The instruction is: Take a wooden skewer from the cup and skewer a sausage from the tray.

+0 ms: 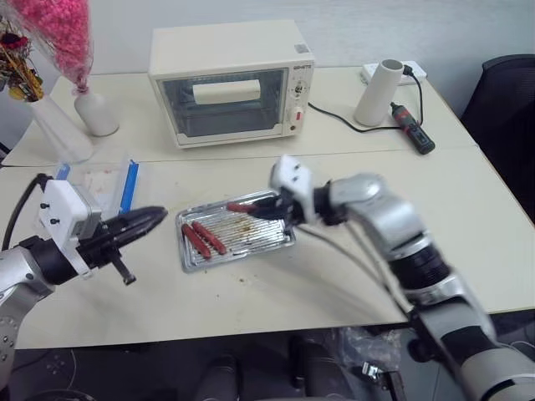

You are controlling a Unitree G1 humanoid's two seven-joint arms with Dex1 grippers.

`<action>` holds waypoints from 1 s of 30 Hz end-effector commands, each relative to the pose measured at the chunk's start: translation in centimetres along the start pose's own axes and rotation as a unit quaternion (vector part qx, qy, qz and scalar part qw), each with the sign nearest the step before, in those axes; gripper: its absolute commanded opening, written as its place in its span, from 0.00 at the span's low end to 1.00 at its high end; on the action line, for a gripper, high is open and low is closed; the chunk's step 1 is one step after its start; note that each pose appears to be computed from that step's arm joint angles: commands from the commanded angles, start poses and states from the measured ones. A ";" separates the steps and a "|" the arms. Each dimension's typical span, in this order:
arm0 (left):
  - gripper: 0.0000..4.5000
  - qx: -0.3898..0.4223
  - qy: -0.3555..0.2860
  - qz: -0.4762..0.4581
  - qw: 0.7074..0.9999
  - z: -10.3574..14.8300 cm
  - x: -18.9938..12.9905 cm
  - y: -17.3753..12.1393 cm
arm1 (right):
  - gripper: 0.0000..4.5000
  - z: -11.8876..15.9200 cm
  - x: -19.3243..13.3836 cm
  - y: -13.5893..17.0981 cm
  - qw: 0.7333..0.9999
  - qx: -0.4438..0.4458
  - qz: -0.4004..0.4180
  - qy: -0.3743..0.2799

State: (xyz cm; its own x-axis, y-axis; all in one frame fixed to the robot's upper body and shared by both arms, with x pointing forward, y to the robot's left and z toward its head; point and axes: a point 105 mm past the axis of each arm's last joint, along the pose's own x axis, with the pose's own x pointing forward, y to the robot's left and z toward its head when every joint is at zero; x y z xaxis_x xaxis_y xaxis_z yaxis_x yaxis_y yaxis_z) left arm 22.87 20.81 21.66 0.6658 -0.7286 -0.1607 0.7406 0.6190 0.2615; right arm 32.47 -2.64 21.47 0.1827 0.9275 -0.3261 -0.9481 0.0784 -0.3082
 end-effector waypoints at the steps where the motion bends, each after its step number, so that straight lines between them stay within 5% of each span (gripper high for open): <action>1: 0.00 -0.002 0.016 -0.082 0.997 0.4 -0.3 -1.9 | 0.05 1.5 -1.9 1.7 0.995 -0.043 0.082 -0.024; 30: 0.00 0.043 0.014 -0.166 0.985 1.7 1.6 -2.1 | 0.05 0.7 -3.0 3.1 0.992 -0.066 0.107 -0.024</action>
State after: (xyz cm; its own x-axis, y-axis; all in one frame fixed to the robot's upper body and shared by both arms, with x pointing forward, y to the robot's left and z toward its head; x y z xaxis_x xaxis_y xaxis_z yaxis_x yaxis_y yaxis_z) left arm 22.40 17.93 21.93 0.3936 -0.8764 -0.2775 0.9126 0.3363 0.2323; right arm 29.76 -5.38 20.55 -0.0122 0.9194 -0.3932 -0.9453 -0.1388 -0.2953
